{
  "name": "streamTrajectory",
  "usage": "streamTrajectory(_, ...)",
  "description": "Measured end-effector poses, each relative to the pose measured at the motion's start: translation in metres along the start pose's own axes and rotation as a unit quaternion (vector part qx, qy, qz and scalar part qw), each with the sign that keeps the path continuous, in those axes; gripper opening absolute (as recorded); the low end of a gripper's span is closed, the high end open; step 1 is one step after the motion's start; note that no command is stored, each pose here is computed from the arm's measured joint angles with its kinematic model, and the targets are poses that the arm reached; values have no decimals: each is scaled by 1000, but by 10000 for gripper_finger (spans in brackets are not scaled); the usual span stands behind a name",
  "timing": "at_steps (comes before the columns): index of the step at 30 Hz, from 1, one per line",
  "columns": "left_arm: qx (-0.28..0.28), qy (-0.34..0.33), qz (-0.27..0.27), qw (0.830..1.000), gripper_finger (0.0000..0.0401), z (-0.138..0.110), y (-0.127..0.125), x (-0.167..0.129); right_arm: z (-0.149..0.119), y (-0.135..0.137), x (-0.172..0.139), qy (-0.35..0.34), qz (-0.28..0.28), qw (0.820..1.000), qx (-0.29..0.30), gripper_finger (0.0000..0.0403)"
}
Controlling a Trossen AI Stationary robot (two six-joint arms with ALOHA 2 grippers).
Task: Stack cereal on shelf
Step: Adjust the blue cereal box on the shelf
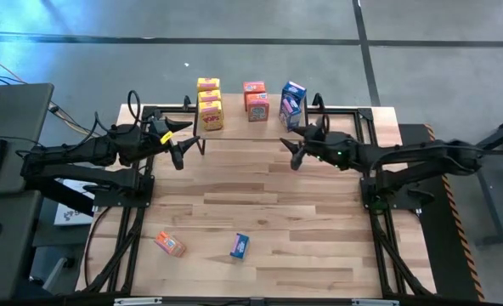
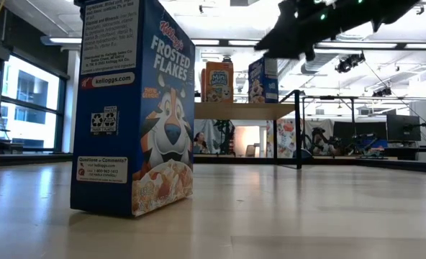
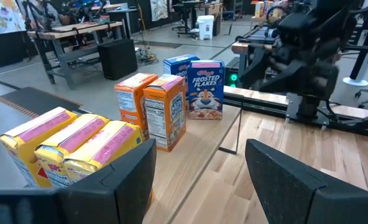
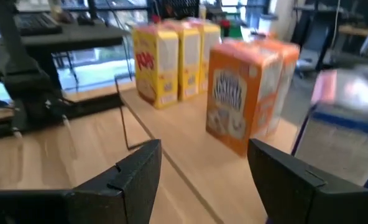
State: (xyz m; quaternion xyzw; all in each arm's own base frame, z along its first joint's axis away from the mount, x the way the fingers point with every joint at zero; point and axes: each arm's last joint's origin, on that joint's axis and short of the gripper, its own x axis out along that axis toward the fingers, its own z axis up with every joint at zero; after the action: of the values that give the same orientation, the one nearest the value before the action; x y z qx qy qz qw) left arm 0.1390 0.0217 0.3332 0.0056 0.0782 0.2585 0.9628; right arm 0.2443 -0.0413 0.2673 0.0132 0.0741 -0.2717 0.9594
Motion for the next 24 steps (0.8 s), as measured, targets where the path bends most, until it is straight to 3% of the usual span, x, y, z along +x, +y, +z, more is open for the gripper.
streamTrajectory(9, 0, 0, 0, 1000, 239, 0, 0, 0, -23, -2, 25, 38, -57, 998, 9, 232)
streamTrajectory(24, 0, 0, 0, 1000, 239, 0, 0, 0, -34, -19, 41, 51, -107, 993, 22, 232)
